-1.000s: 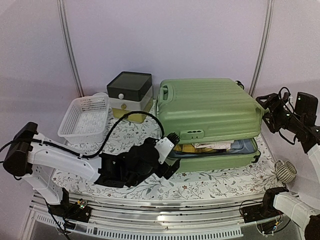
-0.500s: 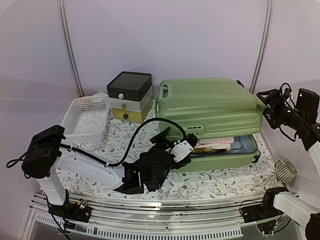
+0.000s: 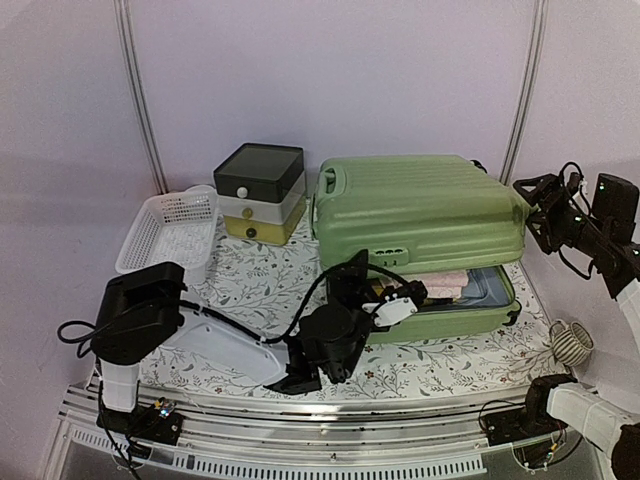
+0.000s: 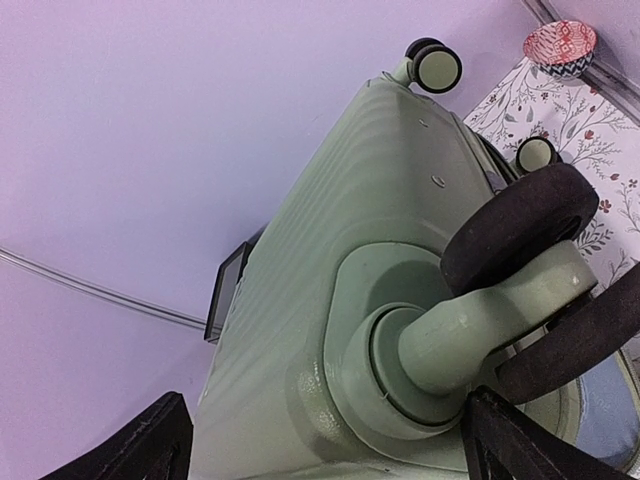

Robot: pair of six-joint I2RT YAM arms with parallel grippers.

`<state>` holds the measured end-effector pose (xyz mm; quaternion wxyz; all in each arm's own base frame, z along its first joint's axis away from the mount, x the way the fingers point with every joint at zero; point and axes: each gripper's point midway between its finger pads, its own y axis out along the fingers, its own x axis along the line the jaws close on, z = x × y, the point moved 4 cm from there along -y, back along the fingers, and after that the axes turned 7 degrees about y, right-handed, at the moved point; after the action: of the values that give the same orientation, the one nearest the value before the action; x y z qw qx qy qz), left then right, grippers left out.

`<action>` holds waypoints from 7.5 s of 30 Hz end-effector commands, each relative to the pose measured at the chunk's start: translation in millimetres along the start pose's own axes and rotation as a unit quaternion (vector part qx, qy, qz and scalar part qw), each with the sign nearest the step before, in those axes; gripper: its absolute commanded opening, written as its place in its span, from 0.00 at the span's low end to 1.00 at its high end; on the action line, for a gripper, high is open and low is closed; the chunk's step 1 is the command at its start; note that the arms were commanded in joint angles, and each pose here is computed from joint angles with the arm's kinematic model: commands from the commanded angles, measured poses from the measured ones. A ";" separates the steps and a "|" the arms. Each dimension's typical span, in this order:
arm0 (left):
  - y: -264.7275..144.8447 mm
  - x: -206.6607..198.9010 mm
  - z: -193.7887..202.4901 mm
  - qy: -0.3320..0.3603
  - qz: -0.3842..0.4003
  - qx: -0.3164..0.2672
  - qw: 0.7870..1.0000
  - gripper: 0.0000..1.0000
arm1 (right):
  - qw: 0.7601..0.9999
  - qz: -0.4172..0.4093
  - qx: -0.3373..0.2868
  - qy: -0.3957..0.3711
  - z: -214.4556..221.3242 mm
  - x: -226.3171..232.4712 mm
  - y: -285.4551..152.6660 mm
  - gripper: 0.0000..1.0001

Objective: Open, take out, and arrange the luggage
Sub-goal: Open the luggage at the center of the board.

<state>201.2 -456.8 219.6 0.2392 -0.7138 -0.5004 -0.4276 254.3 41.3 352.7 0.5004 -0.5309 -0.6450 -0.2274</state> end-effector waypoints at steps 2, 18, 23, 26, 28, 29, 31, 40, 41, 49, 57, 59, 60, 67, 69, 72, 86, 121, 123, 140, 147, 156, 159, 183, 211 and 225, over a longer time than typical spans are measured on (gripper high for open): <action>9.2 9.7 -7.6 0.052 -0.061 -0.013 0.997 0.98 | 0.990 -0.128 -0.033 -0.054 -17.2 65.0 -16.4 0.95; 49.2 5.8 7.7 0.102 -0.078 -0.001 0.992 0.98 | 0.989 -0.133 -0.032 -0.059 -20.3 71.1 -14.1 0.95; 64.4 26.7 -0.8 0.092 -0.090 -0.006 0.992 0.98 | 0.988 -0.133 -0.034 -0.069 -20.2 73.0 -16.7 0.96; 73.0 37.4 -4.5 0.083 -0.092 -0.006 0.992 0.98 | 0.988 -0.123 -0.040 -0.082 -20.2 71.2 -20.6 0.97; 77.1 42.8 -7.5 0.077 -0.092 -0.007 0.993 0.98 | 0.989 -0.112 -0.045 -0.091 -19.8 67.6 -23.5 0.98; 79.0 45.9 -8.9 0.074 -0.093 -0.006 0.993 0.97 | 0.989 -0.107 -0.047 -0.095 -18.9 66.1 -25.6 0.98; 82.9 52.1 -12.8 0.067 -0.095 -0.007 0.993 0.97 | 0.988 -0.097 -0.048 -0.108 -16.9 62.0 -28.4 1.00; 103.5 74.2 -39.8 0.015 -0.070 -0.007 0.997 0.97 | 0.950 -0.101 0.026 -0.293 11.5 53.8 -32.2 0.99; 105.4 76.3 -41.7 0.010 -0.067 -0.007 0.998 0.97 | 0.945 -0.091 0.030 -0.314 12.2 50.7 -31.4 0.99; 122.2 98.3 -38.3 -0.028 -0.044 0.004 0.999 0.97 | 0.920 -0.097 0.029 -0.379 16.0 47.4 -30.0 0.99; 146.3 128.4 -15.3 -0.101 0.020 0.011 0.995 0.97 | 0.898 -0.169 0.091 -0.396 39.9 62.2 -20.6 0.91; 153.6 131.7 -8.8 -0.112 0.033 0.015 0.993 0.97 | 0.892 -0.177 0.114 -0.400 53.7 61.5 -14.8 0.91; 156.0 131.5 -7.6 -0.117 0.041 0.013 0.992 0.97 | 0.887 -0.182 0.123 -0.407 62.0 61.1 -12.8 0.91; 170.1 135.4 0.8 -0.147 0.065 0.014 0.987 0.97 | 0.829 -0.231 0.141 -0.489 106.9 61.7 -7.4 0.90; 172.5 138.4 2.3 -0.154 0.068 0.014 0.986 0.97 | 0.816 -0.241 0.154 -0.502 116.4 60.1 -3.4 0.89; 175.9 145.7 5.9 -0.162 0.067 0.016 0.984 0.97 | 0.802 -0.230 0.177 -0.522 129.5 53.3 10.1 0.86; 177.2 163.9 11.5 -0.174 0.067 0.013 0.982 0.97 | 0.806 -0.124 0.118 -0.566 113.9 59.1 83.0 0.49; 68.7 211.5 -22.1 -0.264 0.151 -0.019 0.953 0.98 | 0.810 -0.116 0.088 -0.568 88.6 133.9 211.8 0.03; 51.1 218.9 -16.8 -0.291 0.162 -0.023 0.943 0.98 | 0.812 -0.118 0.083 -0.565 83.6 138.2 216.8 0.03; -11.3 195.7 54.6 -0.427 0.233 0.054 0.872 0.98 | 0.821 -0.101 0.049 -0.560 43.4 144.9 260.8 0.03; -9.6 185.9 71.8 -0.460 0.248 0.084 0.848 0.98 | 0.821 -0.095 0.023 -0.563 24.4 145.5 272.9 0.03; 14.6 178.8 88.9 -0.493 0.256 0.093 0.826 0.94 | 0.793 -0.098 -0.043 -0.600 5.3 160.6 285.2 0.04; 26.5 181.4 95.5 -0.506 0.253 0.092 0.819 0.92 | 0.774 -0.104 -0.082 -0.619 -1.1 168.5 290.4 0.03; 25.4 186.0 115.6 -0.516 0.239 0.111 0.815 0.89 | 0.713 -0.056 -0.279 -0.641 -48.3 187.4 328.5 0.02; -15.7 179.8 134.5 -0.529 0.238 0.079 0.811 0.98 | 0.858 -0.099 0.068 -0.499 90.1 58.7 124.6 0.99; -28.2 131.4 142.6 -0.591 0.298 0.110 0.742 0.98 | 0.917 0.058 0.216 -0.332 114.9 -18.5 54.9 0.99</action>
<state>250.4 -262.6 263.6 0.1143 -0.9017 -0.3715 0.1894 277.9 151.3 305.8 0.2842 -0.4953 -0.8138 0.1075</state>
